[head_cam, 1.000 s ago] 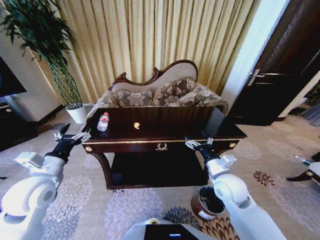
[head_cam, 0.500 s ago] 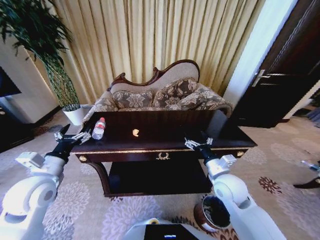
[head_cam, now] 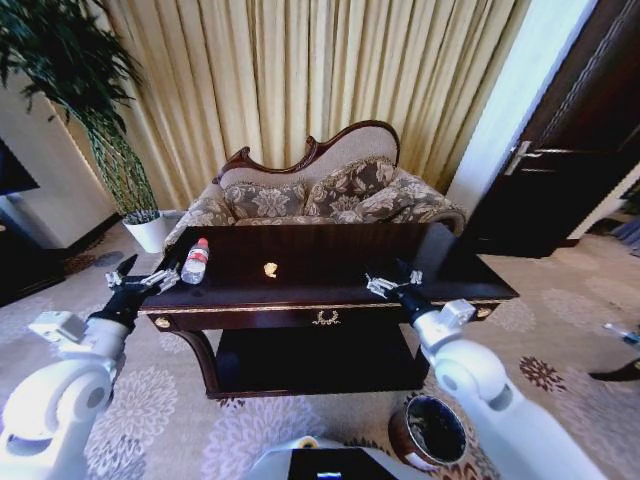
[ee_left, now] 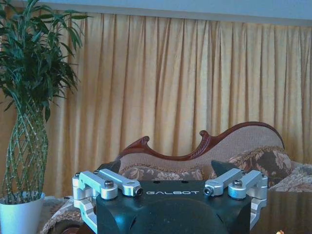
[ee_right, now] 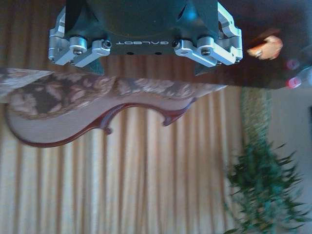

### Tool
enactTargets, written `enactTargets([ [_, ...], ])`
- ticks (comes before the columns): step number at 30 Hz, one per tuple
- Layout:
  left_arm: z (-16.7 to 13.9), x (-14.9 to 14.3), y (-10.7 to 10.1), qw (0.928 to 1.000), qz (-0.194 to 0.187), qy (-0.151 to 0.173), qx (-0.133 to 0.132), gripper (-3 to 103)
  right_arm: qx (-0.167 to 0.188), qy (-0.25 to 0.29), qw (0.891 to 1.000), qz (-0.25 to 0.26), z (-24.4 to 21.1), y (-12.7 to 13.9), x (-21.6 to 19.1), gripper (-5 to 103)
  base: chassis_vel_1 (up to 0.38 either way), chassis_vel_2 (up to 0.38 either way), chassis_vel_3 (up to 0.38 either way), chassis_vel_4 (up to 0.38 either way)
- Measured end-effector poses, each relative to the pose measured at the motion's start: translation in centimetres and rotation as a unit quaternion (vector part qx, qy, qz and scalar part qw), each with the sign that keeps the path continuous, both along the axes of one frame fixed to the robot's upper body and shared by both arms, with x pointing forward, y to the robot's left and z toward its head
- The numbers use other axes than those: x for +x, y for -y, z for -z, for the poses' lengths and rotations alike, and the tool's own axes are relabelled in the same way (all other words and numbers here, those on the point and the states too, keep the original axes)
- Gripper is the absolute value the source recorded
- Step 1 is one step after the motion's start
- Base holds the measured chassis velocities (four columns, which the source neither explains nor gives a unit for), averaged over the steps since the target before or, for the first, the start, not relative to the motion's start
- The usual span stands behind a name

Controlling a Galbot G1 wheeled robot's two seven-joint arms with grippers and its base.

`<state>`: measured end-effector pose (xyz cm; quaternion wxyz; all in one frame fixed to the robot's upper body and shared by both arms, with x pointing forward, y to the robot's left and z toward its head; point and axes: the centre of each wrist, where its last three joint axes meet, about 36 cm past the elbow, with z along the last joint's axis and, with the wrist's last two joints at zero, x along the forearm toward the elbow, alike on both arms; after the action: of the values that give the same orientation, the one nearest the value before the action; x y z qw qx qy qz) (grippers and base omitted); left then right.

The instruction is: Move to the front of the table and place the trash on the table into the trash bin.

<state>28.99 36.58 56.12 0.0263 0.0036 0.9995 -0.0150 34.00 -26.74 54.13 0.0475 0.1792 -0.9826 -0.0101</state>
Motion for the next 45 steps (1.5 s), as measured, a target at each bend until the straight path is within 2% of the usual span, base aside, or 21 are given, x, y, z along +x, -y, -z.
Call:
enactTargets([
  [5, 0.2, -0.2, 0.3, 1.0000, -0.004, 0.001, 0.001, 100, -0.009, -0.035, 0.998, -0.053, -1.7, 0.1, 1.0, 100, 0.000, 0.000, 0.000, 0.000],
  [12, 0.2, -0.4, 0.7, 1.0000, -0.002, 0.003, -0.001, 100, -0.006, -0.047, 0.996, -0.076, -2.6, -0.7, 3.4, 100, 0.000, 0.000, 0.000, 0.000],
  [17, 0.0, -0.5, 0.9, 1.0000, -0.001, 0.006, -0.002, 100, 0.001, -0.047, 0.994, -0.103, -3.5, -3.0, 6.8, 100, 0.000, 0.000, 0.000, 0.000],
  [21, 0.0, -0.6, 0.9, 1.0000, -0.002, 0.005, -0.003, 100, -0.004, -0.049, 0.992, -0.114, -3.7, -4.1, 7.7, 100, 0.000, 0.000, 0.000, 0.000],
  [27, 0.3, -0.8, 1.0, 1.0000, -0.006, 0.002, -0.007, 100, -0.025, -0.076, 0.988, -0.132, -3.1, -8.6, 9.3, 100, 0.000, 0.000, 0.000, 0.000],
  [28, 0.3, -0.8, 1.0, 1.0000, -0.006, 0.002, -0.007, 100, -0.025, -0.076, 0.988, -0.132, -3.1, -8.6, 9.3, 100, 0.000, 0.000, 0.000, 0.000],
  [30, 0.4, -0.8, 1.2, 1.0000, -0.005, 0.001, -0.007, 100, -0.034, -0.083, 0.987, -0.132, -3.6, -10.8, 10.2, 100, 0.000, 0.000, 0.000, 0.000],
  [31, 0.4, -0.8, 1.2, 1.0000, -0.005, 0.001, -0.007, 100, -0.034, -0.083, 0.987, -0.132, -3.6, -10.8, 10.2, 100, 0.000, 0.000, 0.000, 0.000],
  [34, 0.4, -0.8, 1.2, 1.0000, -0.005, 0.002, -0.008, 100, -0.045, -0.095, 0.986, -0.126, -4.9, -14.4, 11.0, 100, 0.000, 0.000, 0.000, 0.000],
  [35, 0.4, -0.8, 1.2, 1.0000, -0.005, 0.002, -0.008, 100, -0.045, -0.095, 0.986, -0.126, -4.9, -14.4, 11.0, 100, 0.000, 0.000, 0.000, 0.000],
  [37, 0.5, -0.8, 1.2, 0.9999, -0.007, 0.001, -0.010, 100, -0.049, -0.121, 0.984, -0.118, -6.0, -17.3, 11.1, 100, 0.000, 0.000, 0.000, 0.000],
  [38, 0.5, -0.8, 1.2, 0.9999, -0.007, 0.001, -0.010, 100, -0.049, -0.121, 0.984, -0.118, -6.0, -17.3, 11.1, 100, 0.000, 0.000, 0.000, 0.000],
  [40, 0.7, -0.8, 1.2, 0.9999, -0.009, 0.000, -0.011, 100, -0.056, -0.150, 0.982, -0.099, -6.5, -19.7, 11.0, 100, 0.000, 0.000, 0.000, 0.000],
  [45, 0.9, -0.9, 1.0, 0.9998, -0.014, -0.004, -0.013, 100, -0.065, -0.165, 0.980, -0.092, -6.2, -22.1, 11.0, 100, 0.000, 0.000, 0.000, 0.000],
])
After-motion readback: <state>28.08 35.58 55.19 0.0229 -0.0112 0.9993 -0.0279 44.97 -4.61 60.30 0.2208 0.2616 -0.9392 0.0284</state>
